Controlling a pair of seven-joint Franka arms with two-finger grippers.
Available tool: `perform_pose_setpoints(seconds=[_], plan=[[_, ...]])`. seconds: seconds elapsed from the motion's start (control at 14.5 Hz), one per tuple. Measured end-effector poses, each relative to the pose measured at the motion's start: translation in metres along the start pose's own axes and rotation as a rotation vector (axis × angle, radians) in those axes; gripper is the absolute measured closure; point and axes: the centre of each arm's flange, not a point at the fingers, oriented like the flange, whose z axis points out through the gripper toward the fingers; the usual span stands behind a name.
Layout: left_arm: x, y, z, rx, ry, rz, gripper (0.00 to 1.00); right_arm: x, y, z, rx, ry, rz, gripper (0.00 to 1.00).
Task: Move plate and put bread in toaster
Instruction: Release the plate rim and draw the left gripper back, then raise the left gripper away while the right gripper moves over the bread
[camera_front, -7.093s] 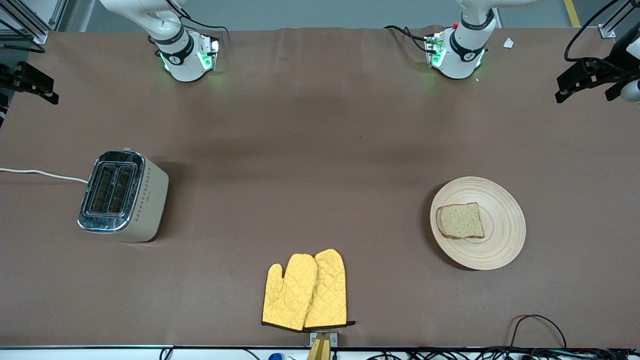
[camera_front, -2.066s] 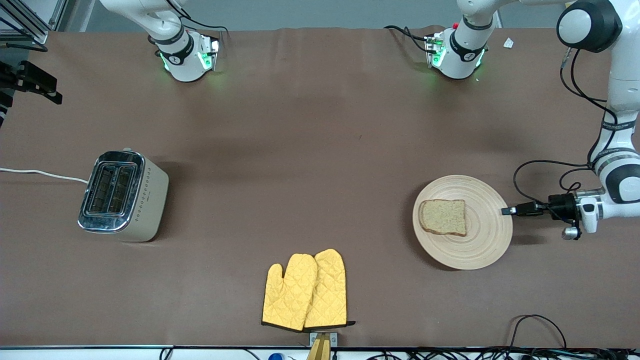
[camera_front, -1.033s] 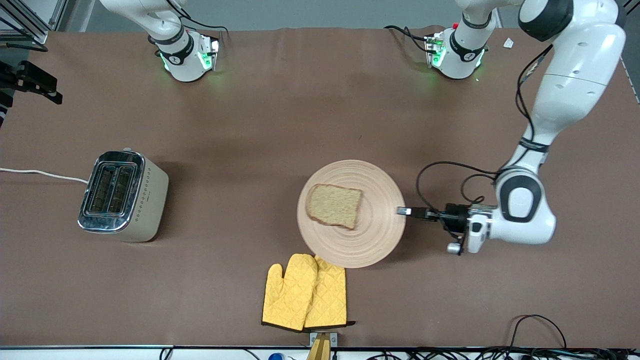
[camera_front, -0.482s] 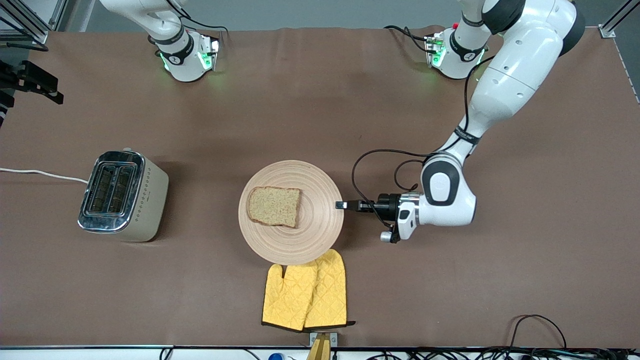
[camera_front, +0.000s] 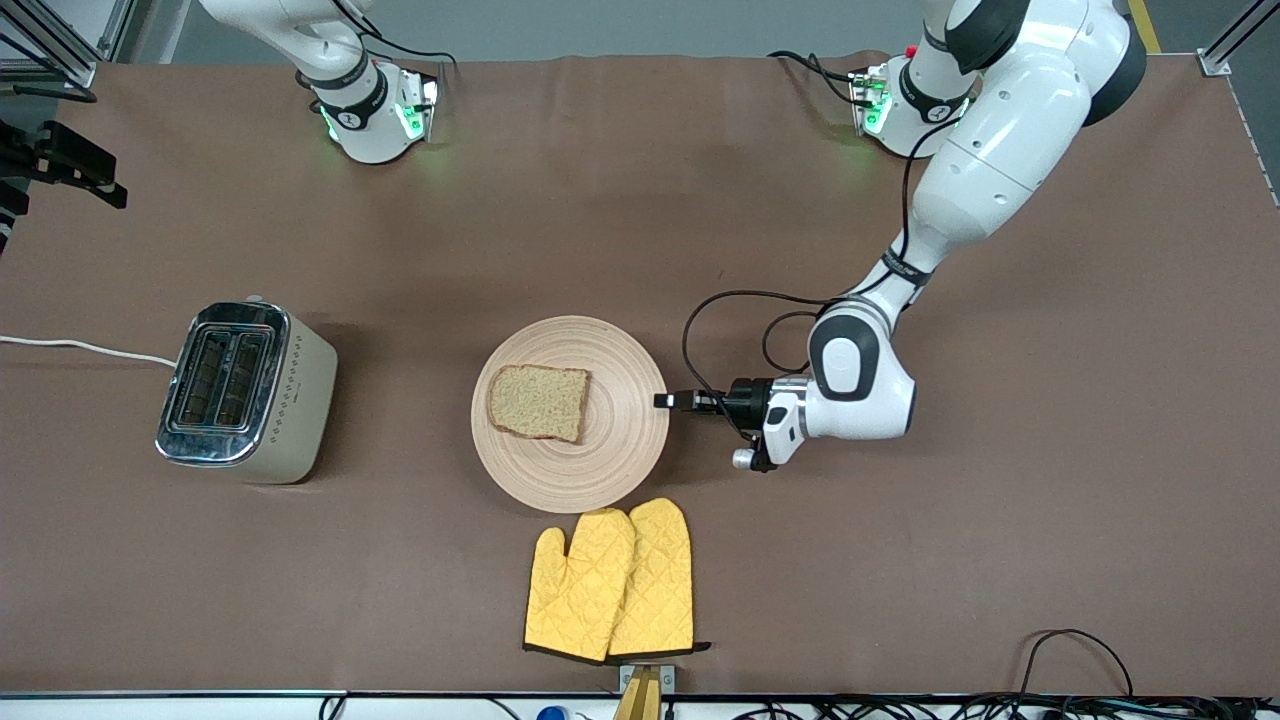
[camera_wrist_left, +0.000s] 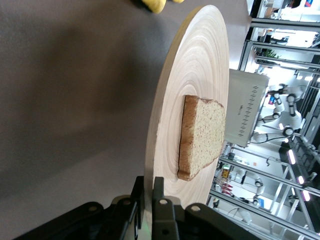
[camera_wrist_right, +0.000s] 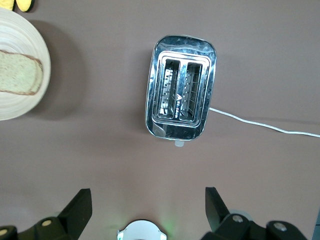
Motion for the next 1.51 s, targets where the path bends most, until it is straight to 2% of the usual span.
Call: perform_pose_setpoints(seconds=[0.55,0.69,0.76,0.96,1.03,1.24,1.38,1.51], plan=[[-0.022,-0.049,0.02,0.038,-0.028,0.079,0.91,0.0,0.0,0.0,0.0,0.0,0.0,0.0],[-0.025,-0.055,0.019,0.036,-0.033,0.073,0.78,0.0,0.0,0.0,0.0,0.0,0.0,0.0],[-0.025,-0.058,0.019,0.038,-0.034,0.063,0.65,0.0,0.0,0.0,0.0,0.0,0.0,0.0],[-0.022,-0.053,0.011,0.033,-0.021,-0.007,0.37,0.0,0.0,0.0,0.0,0.0,0.0,0.0],[-0.018,-0.044,0.002,0.03,-0.006,-0.035,0.26,0.0,0.0,0.0,0.0,0.0,0.0,0.0],[0.0,0.008,-0.052,0.006,0.075,-0.098,0.0,0.0,0.0,0.0,0.0,0.0,0.0,0.0],[0.008,0.05,-0.102,0.0,0.13,-0.114,0.0,0.0,0.0,0.0,0.0,0.0,0.0,0.0],[0.012,0.084,-0.154,0.08,0.178,-0.132,0.0,0.0,0.0,0.0,0.003,0.0,-0.001,0.0]])
